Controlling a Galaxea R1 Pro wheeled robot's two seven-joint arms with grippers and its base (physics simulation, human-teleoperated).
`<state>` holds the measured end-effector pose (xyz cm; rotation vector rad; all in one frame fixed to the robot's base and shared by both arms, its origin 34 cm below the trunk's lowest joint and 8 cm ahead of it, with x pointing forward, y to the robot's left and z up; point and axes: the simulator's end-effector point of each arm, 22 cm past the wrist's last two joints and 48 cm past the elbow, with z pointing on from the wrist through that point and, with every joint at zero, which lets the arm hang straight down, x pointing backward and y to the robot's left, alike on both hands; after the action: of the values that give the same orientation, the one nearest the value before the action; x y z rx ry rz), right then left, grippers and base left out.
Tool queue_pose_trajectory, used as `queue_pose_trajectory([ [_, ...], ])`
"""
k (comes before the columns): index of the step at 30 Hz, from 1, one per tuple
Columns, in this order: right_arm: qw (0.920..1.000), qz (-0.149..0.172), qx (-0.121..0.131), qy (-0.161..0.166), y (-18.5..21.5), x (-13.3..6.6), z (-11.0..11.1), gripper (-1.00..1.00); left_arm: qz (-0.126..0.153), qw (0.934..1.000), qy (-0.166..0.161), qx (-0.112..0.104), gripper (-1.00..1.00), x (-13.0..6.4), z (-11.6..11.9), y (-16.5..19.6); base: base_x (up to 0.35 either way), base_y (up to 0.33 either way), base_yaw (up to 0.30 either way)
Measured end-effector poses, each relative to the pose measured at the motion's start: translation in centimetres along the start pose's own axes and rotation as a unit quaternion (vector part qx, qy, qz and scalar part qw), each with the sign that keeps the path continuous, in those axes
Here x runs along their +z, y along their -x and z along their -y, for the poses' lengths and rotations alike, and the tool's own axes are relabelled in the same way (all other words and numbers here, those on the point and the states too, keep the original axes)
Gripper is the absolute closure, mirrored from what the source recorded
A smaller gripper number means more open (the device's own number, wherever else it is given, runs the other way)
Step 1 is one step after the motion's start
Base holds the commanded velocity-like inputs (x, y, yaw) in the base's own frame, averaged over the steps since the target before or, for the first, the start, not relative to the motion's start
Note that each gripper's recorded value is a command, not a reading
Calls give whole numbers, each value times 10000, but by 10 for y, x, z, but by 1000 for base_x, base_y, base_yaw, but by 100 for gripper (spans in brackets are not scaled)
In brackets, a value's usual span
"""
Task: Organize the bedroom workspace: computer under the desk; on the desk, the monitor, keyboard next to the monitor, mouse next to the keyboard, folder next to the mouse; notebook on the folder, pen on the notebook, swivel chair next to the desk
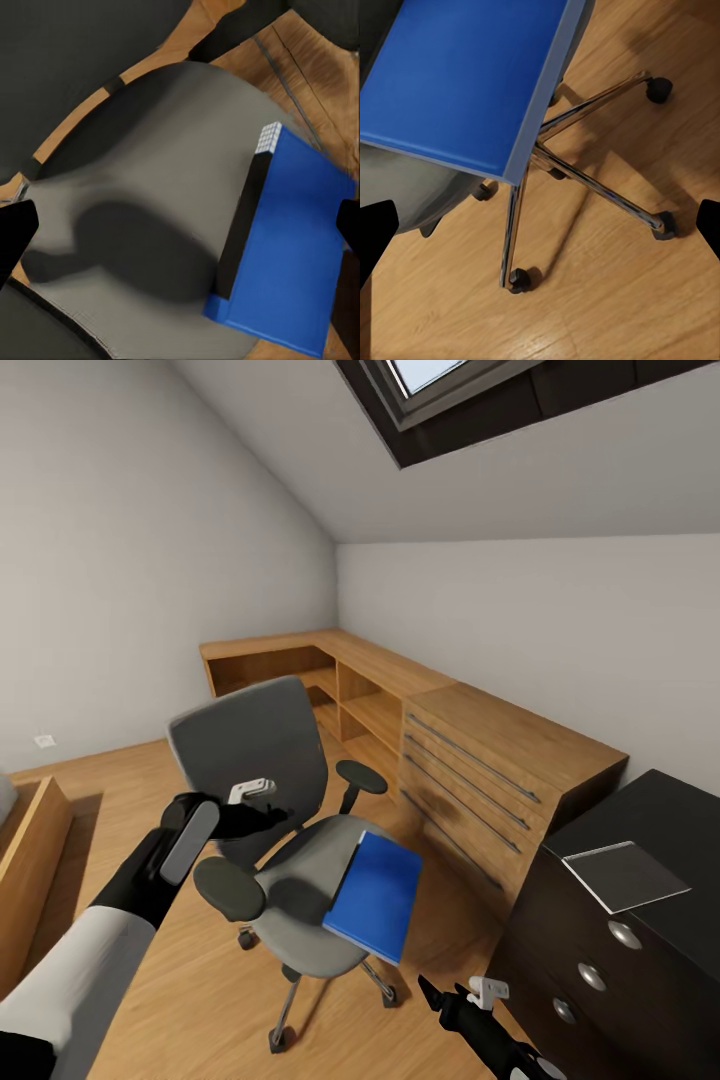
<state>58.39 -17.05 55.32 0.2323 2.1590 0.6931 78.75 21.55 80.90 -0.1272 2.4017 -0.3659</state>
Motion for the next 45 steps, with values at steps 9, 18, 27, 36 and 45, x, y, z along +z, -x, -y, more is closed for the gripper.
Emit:
queue_pose_trajectory([
  [9,10000,-1,0,0,0,0,0,-100,64,9987,-462,211,-100,-23,61,12,0,0,0],
  [18,10000,-4,-1,2,0,0,0,-100,272,9929,-1156,41,-100,-48,104,59,0,0,0],
  [27,9999,-79,-2,-71,-8,-2,5,-100,715,9898,-1229,-57,-100,-86,93,155,0,0,0],
  [36,9999,-92,-1,-80,-9,-3,6,-100,1114,9886,-1007,-122,-100,-127,63,230,0,0,34],
  [45,9999,44,-73,-91,-4,-3,6,-100,1281,9886,-729,-314,-100,-147,25,260,0,0,244],
])
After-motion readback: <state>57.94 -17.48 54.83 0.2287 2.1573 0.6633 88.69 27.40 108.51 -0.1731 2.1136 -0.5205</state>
